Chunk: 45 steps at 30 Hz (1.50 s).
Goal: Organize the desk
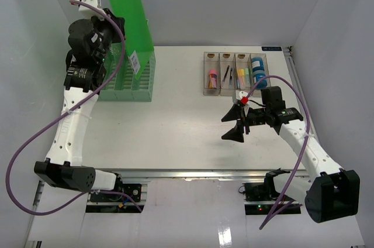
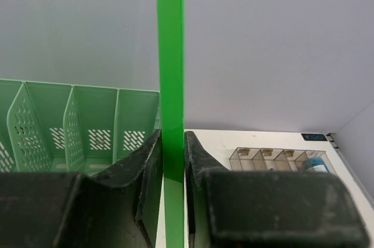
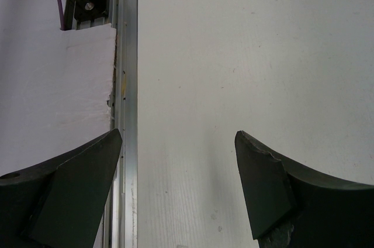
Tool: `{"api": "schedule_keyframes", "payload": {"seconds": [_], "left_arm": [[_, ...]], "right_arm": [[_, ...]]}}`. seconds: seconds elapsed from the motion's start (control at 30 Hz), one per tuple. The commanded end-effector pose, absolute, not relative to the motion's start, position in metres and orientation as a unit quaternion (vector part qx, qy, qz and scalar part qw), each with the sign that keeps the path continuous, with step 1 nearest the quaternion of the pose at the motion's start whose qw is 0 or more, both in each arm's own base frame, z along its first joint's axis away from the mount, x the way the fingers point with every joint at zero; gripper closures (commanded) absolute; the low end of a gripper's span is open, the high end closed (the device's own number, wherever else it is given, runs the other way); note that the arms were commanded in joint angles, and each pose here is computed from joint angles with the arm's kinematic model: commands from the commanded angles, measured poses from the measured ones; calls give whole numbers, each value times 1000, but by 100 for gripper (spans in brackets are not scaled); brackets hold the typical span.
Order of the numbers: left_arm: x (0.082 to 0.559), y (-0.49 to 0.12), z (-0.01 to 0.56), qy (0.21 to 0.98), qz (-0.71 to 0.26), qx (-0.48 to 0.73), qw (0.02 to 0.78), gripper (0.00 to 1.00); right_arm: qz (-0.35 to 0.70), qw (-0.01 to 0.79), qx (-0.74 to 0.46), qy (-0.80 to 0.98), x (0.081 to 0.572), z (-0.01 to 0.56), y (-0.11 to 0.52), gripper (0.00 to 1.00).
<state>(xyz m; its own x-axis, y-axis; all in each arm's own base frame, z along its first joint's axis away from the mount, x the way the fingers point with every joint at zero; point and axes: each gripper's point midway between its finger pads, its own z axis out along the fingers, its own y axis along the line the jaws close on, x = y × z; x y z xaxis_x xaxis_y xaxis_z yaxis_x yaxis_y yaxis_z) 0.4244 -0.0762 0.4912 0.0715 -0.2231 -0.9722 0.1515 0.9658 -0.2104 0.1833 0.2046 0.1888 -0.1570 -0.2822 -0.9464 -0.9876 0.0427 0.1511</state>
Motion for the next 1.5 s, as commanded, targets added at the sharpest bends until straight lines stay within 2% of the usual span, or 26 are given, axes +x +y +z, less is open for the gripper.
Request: {"api": "schedule_keyframes", "payload": {"seconds": [0.0, 0.2, 0.53, 0.8, 1.17, 1.47], "left_arm": [[381, -77, 556, 607, -167, -29, 776, 100], [367, -69, 578, 592, -153, -34, 790, 100], [369, -62, 562, 605, -115, -22, 787, 100], [389, -58, 536, 618, -96, -29, 780, 100], [440, -68, 498, 637, -89, -20, 766, 100], [468, -70, 446, 649, -76, -16, 757, 100]], "right_arm": [[457, 398, -527, 596, 184, 191, 205, 15], [457, 400, -527, 594, 184, 193, 205, 15], [457, 401, -528, 594, 183, 193, 205, 15], [458, 400, -527, 593, 183, 193, 205, 15], [467, 394, -524, 594, 182, 191, 206, 15], [473, 386, -520, 598, 182, 187, 207, 15]]}}
